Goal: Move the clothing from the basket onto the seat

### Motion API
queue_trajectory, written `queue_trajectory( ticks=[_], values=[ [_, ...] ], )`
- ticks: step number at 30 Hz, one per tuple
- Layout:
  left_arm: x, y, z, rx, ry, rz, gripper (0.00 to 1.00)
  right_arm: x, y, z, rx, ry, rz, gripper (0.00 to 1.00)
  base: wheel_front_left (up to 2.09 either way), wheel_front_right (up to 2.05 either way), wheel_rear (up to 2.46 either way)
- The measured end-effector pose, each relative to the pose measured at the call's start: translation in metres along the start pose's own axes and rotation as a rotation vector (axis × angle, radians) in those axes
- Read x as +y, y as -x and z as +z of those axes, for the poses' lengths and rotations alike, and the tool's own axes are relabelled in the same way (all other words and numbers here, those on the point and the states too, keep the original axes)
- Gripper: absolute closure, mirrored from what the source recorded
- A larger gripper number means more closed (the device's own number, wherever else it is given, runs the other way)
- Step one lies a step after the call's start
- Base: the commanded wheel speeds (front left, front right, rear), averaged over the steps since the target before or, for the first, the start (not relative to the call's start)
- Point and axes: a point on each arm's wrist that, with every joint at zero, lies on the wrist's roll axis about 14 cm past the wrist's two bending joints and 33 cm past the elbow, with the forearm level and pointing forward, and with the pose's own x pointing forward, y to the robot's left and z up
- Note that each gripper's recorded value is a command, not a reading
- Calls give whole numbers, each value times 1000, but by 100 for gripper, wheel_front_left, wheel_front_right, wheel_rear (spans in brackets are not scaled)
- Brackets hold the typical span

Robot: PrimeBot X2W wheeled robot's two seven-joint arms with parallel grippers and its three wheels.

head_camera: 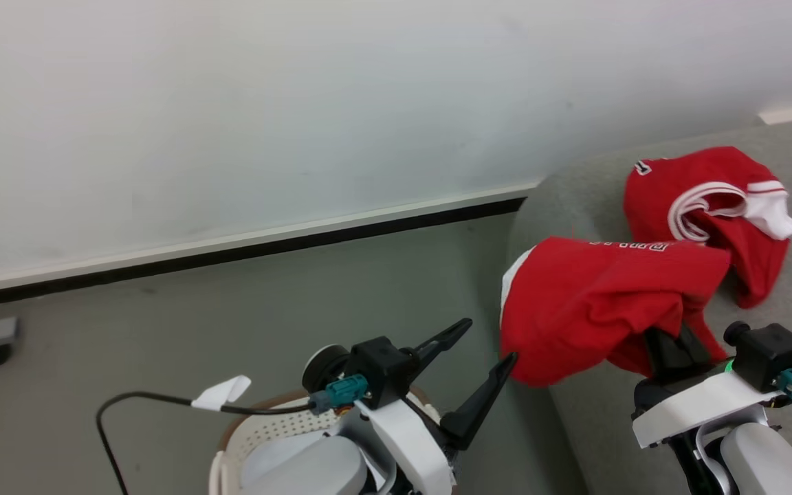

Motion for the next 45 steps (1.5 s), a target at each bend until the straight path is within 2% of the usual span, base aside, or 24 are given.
queue_trajectory(
  ticks=[14, 23, 33, 45],
  values=[
    [-30, -39, -3, -34, -17, -147, 0, -71, 53, 30, -63, 70, -225, 100, 0, 0, 0],
    [-39, -50, -7, -44, 1, -193, 0, -88, 71, 32, -62, 84, -296, 100, 0, 0, 0],
    [-29, -48, -15, -37, 11, -186, 0, -93, 60, 30, -42, 123, -284, 100, 0, 0, 0],
    [14, -41, -51, 30, 37, -134, 0, -155, 10, 85, -95, 288, -335, 100, 0, 0, 0]
  ],
)
